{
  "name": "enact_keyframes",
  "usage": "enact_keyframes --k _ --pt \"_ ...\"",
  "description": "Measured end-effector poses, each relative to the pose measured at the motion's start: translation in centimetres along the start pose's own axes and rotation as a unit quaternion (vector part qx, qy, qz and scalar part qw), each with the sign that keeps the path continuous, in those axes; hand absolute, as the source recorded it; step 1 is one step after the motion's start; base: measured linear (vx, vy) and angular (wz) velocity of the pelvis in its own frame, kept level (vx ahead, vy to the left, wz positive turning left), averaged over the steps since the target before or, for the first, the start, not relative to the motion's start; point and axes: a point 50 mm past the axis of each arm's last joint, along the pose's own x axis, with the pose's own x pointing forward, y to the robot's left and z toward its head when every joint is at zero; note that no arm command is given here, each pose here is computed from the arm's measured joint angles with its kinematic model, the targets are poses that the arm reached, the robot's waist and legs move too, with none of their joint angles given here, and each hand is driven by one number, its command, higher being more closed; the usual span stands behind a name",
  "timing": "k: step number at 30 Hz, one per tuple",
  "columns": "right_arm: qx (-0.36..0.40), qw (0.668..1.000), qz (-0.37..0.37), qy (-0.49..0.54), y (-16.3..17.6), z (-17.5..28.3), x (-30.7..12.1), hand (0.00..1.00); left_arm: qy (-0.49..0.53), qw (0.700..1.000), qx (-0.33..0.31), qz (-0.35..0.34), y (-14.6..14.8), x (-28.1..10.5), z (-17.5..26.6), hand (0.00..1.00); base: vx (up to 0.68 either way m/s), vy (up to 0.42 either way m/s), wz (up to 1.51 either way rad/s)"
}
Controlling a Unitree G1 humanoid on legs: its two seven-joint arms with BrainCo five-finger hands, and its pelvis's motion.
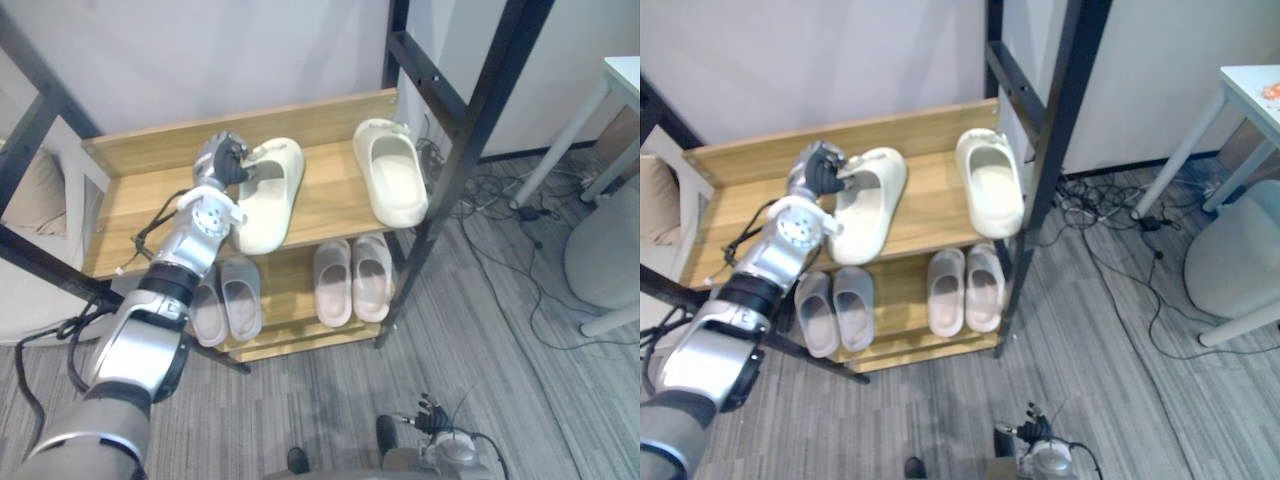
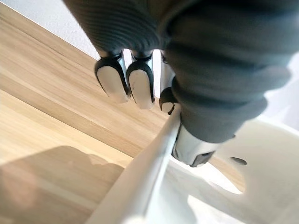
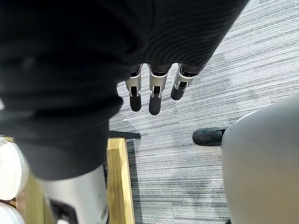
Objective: Organize the slippers on the shoe rack
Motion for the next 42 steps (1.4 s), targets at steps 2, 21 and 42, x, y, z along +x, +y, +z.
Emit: enact_keyframes --k 2,21,42 --pt "0.0 1.0 0.0 0.0 0.0 0.0 0.0 0.0 -0.003 1.0 -0.004 0.0 -0.1 0.0 0.3 1.0 0.0 0.0 0.0" --pt "0.018 1.0 -0.01 -0.01 -0.3 0.5 0.1 0.0 0.002 0.999 -0.049 0.002 -1.2 1.3 2.8 0.0 -0.02 -0.012 -0.06" --pt "0.024 1.0 -0.012 -0.013 -0.4 0.7 0.1 0.0 0.051 0.985 -0.162 0.035 -1.1 1.8 2.9 0.0 -0.02 -0.017 -0.03"
